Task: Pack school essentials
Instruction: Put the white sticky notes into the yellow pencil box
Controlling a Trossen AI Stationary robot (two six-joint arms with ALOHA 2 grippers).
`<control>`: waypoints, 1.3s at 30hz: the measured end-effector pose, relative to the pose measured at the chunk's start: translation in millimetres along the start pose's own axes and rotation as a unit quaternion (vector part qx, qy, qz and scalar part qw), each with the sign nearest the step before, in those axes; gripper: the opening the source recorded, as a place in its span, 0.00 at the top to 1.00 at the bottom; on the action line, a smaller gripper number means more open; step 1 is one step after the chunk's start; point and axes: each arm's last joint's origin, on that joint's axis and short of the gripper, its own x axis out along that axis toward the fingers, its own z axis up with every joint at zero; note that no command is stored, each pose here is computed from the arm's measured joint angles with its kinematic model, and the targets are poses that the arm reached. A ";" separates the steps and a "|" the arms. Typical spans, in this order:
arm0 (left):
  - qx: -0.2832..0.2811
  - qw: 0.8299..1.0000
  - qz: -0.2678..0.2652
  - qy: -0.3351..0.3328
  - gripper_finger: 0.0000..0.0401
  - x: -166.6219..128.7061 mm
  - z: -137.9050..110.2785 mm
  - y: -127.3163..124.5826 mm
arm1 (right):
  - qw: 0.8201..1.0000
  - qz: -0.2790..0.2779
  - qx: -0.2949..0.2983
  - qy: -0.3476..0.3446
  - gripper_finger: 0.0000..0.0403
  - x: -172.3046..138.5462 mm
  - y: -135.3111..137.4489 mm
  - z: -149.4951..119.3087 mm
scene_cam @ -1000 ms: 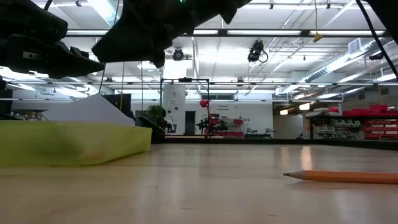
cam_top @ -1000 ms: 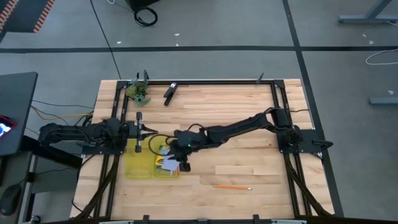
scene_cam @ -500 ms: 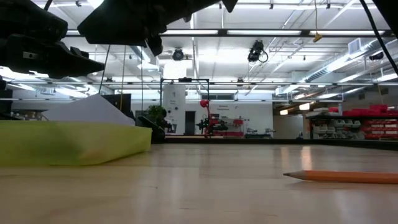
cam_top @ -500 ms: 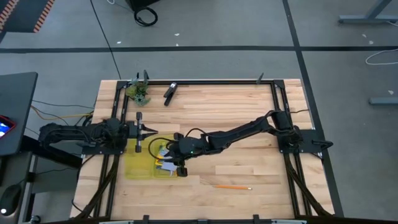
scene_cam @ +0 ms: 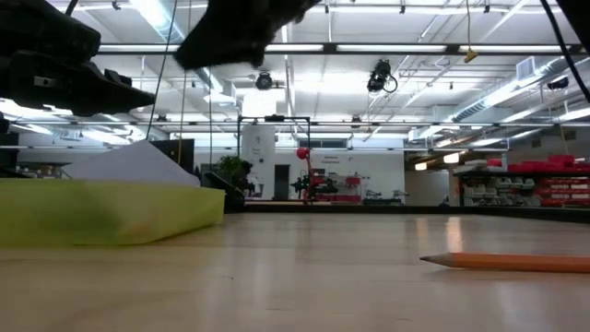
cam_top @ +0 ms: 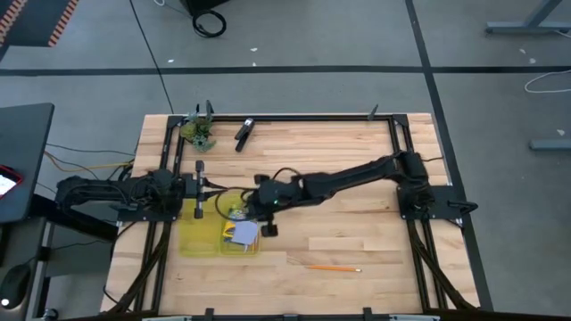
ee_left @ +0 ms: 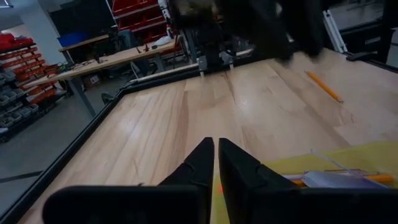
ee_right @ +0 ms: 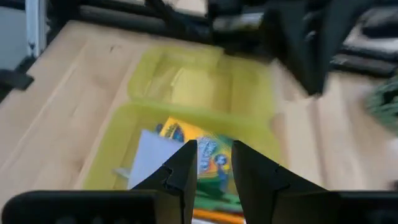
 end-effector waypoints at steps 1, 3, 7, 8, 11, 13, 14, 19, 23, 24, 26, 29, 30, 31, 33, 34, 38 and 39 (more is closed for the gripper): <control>0.000 1.000 0.000 0.002 0.93 0.1 -0.2 0.0 | 1.000 -0.003 -0.007 0.000 0.74 -9.4 -2.8 4.0; 0.000 1.000 -0.001 0.004 0.93 0.4 -0.7 -0.2 | 1.000 -0.014 -0.015 -0.003 0.74 -29.9 -8.5 12.9; 0.000 1.000 -0.001 0.005 0.93 0.3 -0.8 -0.2 | 0.998 -0.047 -0.034 -0.024 0.74 -72.1 -14.7 24.8; 0.000 1.000 -0.001 0.004 0.93 0.3 -0.6 -0.1 | 0.997 -0.059 -0.035 -0.034 0.75 -81.9 -15.9 27.0; 0.000 1.000 -0.001 0.004 0.92 0.3 -0.7 -0.2 | 0.995 -0.086 -0.038 -0.037 0.77 -106.6 -17.9 22.2; 0.015 1.000 -0.001 0.003 0.91 0.3 -0.4 -0.1 | 0.994 -0.098 -0.035 -0.045 0.79 -122.2 -18.7 16.6; 0.052 0.999 0.001 -0.001 0.91 0.3 0.2 0.2 | 0.993 -0.103 -0.033 -0.052 0.80 -130.2 -19.1 13.3; 0.220 0.975 0.003 -0.009 0.93 0.3 1.9 0.4 | 0.990 -0.115 -0.003 -0.083 0.85 -161.8 -18.7 -11.4; 0.203 0.979 0.003 -0.010 0.92 0.3 2.0 0.4 | 0.986 -0.125 0.025 -0.106 0.86 -184.2 -17.7 -32.8; 0.184 0.983 0.000 -0.011 0.92 0.3 2.0 0.2 | 0.985 -0.129 0.030 -0.110 0.86 -188.8 -17.6 -38.4; 0.117 0.993 -0.009 -0.019 0.91 0.3 3.0 -0.3 | 0.982 -0.137 0.042 -0.122 0.86 -197.5 -17.4 -47.9; -0.008 1.000 -0.014 -0.025 0.90 0.2 4.4 -0.1 | 0.978 -0.150 0.052 -0.134 0.86 -208.8 -16.4 -61.1; -0.049 0.998 -0.015 -0.025 0.90 0.2 4.4 -0.1 | 0.977 -0.156 0.056 -0.136 0.86 -211.5 -16.5 -65.0; -0.086 0.996 -0.016 -0.024 0.90 0.2 4.4 -0.1 | 0.975 -0.160 0.059 -0.144 0.86 -215.3 -16.7 -67.7; -0.142 0.990 -0.017 -0.022 0.90 0.2 4.1 -0.2 | 0.973 -0.165 0.062 -0.146 0.86 -219.3 -16.7 -74.8; -0.163 0.986 -0.018 -0.020 0.90 0.2 3.8 -0.3 | 0.972 -0.166 0.065 -0.152 0.86 -221.7 -16.8 -76.3; -0.211 0.977 -0.018 -0.010 0.92 -0.1 4.1 0.0 | 0.970 -0.169 0.068 -0.163 0.86 -225.4 -17.0 -81.6; -0.221 0.975 -0.017 -0.001 0.92 -0.5 6.1 0.7 | 0.969 -0.169 0.069 -0.164 0.86 -225.7 -17.0 -82.0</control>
